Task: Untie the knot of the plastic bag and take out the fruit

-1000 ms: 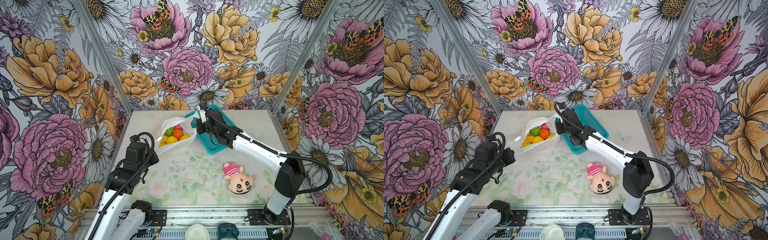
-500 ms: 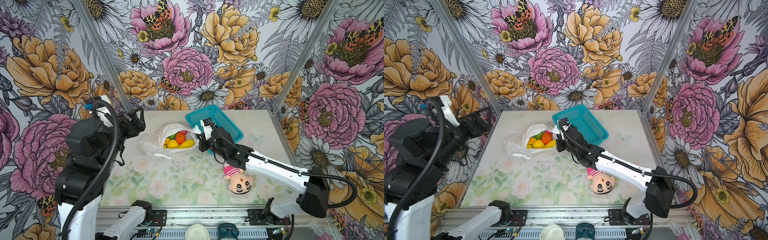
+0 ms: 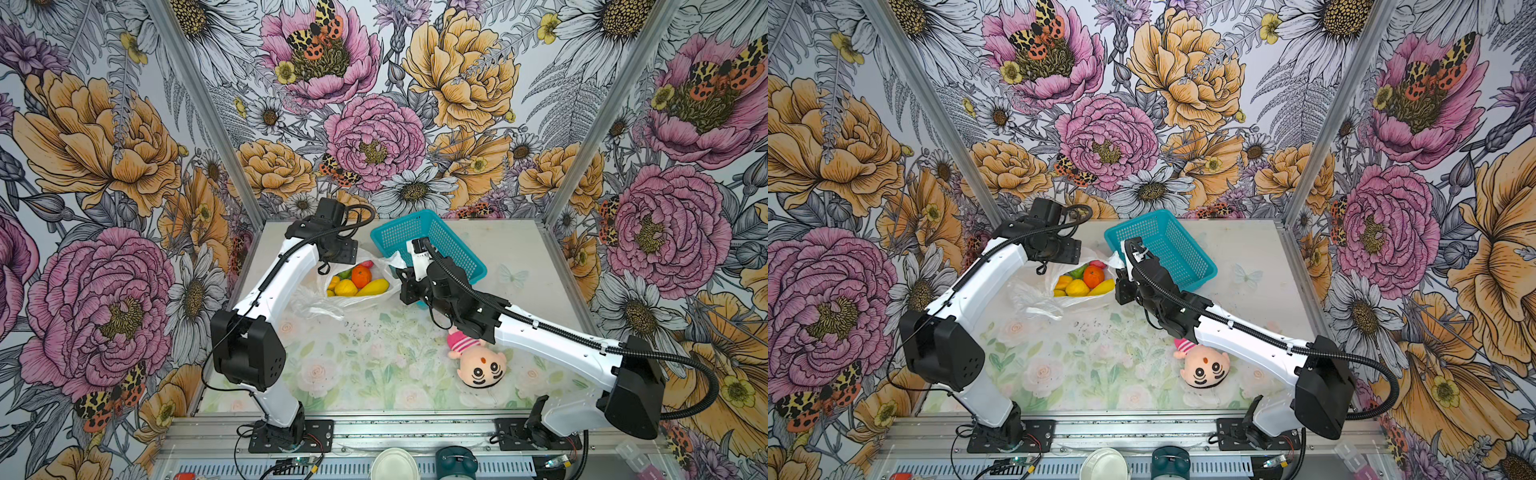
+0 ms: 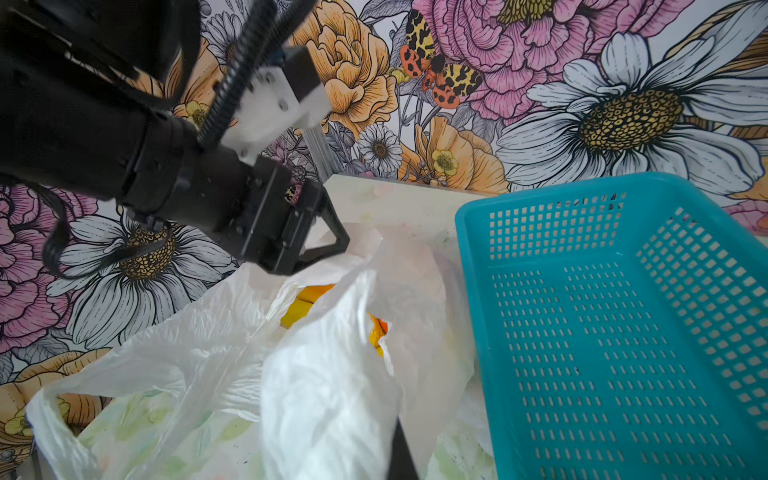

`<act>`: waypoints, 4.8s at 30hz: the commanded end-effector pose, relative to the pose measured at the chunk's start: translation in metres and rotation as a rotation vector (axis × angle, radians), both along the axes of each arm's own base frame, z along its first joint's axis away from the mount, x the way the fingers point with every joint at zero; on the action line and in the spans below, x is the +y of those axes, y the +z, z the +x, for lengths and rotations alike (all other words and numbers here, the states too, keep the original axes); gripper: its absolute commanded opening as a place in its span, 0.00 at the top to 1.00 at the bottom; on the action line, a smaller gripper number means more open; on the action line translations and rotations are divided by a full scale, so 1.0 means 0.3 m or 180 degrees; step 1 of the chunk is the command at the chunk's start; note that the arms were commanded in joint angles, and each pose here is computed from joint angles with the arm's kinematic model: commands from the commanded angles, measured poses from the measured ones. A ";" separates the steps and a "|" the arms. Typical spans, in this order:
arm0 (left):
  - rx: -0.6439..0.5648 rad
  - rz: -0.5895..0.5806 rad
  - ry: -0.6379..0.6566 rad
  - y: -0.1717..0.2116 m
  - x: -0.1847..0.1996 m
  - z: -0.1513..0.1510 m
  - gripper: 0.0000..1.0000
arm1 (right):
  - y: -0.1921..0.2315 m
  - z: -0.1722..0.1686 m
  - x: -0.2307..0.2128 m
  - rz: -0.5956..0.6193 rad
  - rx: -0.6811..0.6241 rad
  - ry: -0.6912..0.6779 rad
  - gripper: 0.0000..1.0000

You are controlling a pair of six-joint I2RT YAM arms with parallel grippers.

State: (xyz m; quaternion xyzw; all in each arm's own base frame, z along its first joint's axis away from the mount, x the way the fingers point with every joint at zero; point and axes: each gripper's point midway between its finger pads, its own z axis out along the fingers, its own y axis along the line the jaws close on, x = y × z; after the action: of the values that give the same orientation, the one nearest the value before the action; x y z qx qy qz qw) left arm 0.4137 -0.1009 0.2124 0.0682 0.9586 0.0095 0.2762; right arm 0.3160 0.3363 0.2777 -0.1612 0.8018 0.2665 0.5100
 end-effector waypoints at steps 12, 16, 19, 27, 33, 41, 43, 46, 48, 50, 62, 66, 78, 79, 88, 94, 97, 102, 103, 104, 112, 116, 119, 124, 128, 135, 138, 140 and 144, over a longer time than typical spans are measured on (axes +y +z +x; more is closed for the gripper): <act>-0.0443 0.0156 -0.0518 0.114 -0.036 -0.063 0.11 | -0.018 0.080 -0.024 0.0241 0.0217 -0.0123 1.00; -0.0337 0.0384 -0.0598 0.049 -0.027 -0.069 0.06 | -0.018 0.094 -0.033 0.0289 0.0259 -0.0141 1.00; -0.0247 0.0434 -0.0639 0.013 -0.031 -0.063 0.06 | -0.011 0.092 -0.021 0.0336 0.0288 -0.0092 1.00; -0.0069 0.0569 -0.0695 -0.063 -0.025 -0.055 0.05 | 0.004 0.069 -0.012 0.0426 0.0343 0.0011 1.00; -0.0009 0.0868 -0.0512 -0.102 0.026 -0.001 0.06 | 0.015 0.036 -0.032 0.0530 0.0391 0.0023 1.00; 0.0050 0.0814 -0.0300 -0.128 0.061 0.064 0.31 | -0.016 -0.030 -0.053 0.0590 0.0447 0.0136 1.00; 0.0032 0.0635 -0.0173 -0.109 0.084 0.081 0.73 | -0.035 -0.047 -0.062 0.0584 0.0440 0.0146 1.00; 0.0017 0.0449 -0.0046 -0.083 0.103 0.098 1.00 | -0.073 -0.058 -0.081 0.0574 0.0430 0.0125 1.00; -0.0022 0.0328 -0.0087 -0.063 0.082 0.098 1.00 | -0.083 -0.049 -0.101 0.0541 0.0398 0.0025 1.00; -0.0053 0.0392 -0.0091 -0.054 0.087 0.092 1.00 | -0.092 -0.046 -0.106 0.0466 0.0377 0.0033 1.00; -0.0591 0.0451 0.0469 0.182 0.211 0.169 1.00 | -0.085 -0.067 -0.128 0.0563 0.0327 0.0027 0.21; -0.0962 0.0753 0.0513 0.357 0.220 0.191 1.00 | -0.087 -0.067 -0.140 0.0536 0.0336 -0.0014 0.09; -0.1168 0.1084 0.0544 0.538 0.176 0.149 1.00 | -0.022 -0.104 -0.235 0.0603 0.0112 -0.0143 0.01; -0.1191 0.1086 0.0516 0.549 0.164 0.122 1.00 | -0.019 -0.106 -0.237 0.0612 0.0106 -0.0145 0.01; -0.0745 0.0882 0.0271 0.356 0.109 0.000 1.00 | -0.026 -0.115 -0.195 0.0564 0.0135 0.0034 0.01; -0.0471 0.0819 -0.0188 0.212 0.015 -0.083 1.00 | -0.032 -0.151 -0.094 0.0341 0.0104 0.0274 0.00; -0.0755 0.0730 -0.0333 0.235 -0.012 -0.118 1.00 | -0.044 -0.165 -0.034 0.0244 0.0107 0.0379 0.00; -0.1032 0.0456 -0.0458 0.267 -0.013 -0.180 1.00 | -0.057 -0.203 0.083 0.0127 0.0115 0.0625 0.00; -0.1037 0.0416 -0.0500 0.260 -0.023 -0.190 1.00 | -0.062 -0.213 0.107 0.0122 0.0120 0.0666 0.01; -0.1031 0.0384 -0.0538 0.254 -0.032 -0.197 1.00 | -0.063 -0.220 0.126 0.0127 0.0118 0.0692 0.00; -0.1085 0.0319 -0.0645 0.253 -0.056 -0.206 1.00 | -0.150 -0.194 0.201 0.0019 0.0318 0.0613 0.02; -0.1078 0.0197 -0.0768 0.249 -0.091 -0.213 1.00 | -0.137 -0.222 0.226 0.0021 0.0285 0.0757 0.01; -0.1061 0.0097 -0.0930 0.248 -0.135 -0.226 1.00 | -0.123 -0.234 0.223 0.0029 0.0218 0.0738 0.00; -0.1147 0.0059 -0.0986 0.269 -0.142 -0.244 1.00 | -0.164 -0.191 0.212 -0.0031 0.0265 0.0499 0.01; -0.1151 0.0085 -0.0982 0.264 -0.139 -0.244 1.00 | -0.216 -0.140 0.216 -0.0153 0.0397 0.0328 0.28; -0.1144 0.0303 -0.0800 0.247 -0.091 -0.224 0.97 | -0.252 -0.044 0.081 -0.0070 0.0533 -0.0201 1.00; -0.1148 0.0470 -0.0592 0.241 -0.035 -0.208 0.81 | -0.241 -0.026 -0.003 -0.0085 0.0444 -0.0448 1.00; -0.1140 0.0526 -0.0481 0.238 -0.002 -0.198 0.74 | -0.227 -0.025 -0.056 -0.0095 0.0364 -0.0599 1.00; -0.1127 0.0693 -0.0228 0.234 0.067 -0.182 0.66 | -0.207 -0.026 -0.136 -0.0077 0.0256 -0.0823 1.00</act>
State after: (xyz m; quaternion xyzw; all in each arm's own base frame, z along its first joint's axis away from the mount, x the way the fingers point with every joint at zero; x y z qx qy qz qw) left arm 0.3511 -0.1049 0.2767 0.1670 0.8895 0.0678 0.4199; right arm 0.3043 0.3196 0.2036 -0.0900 0.8463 0.2203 0.4765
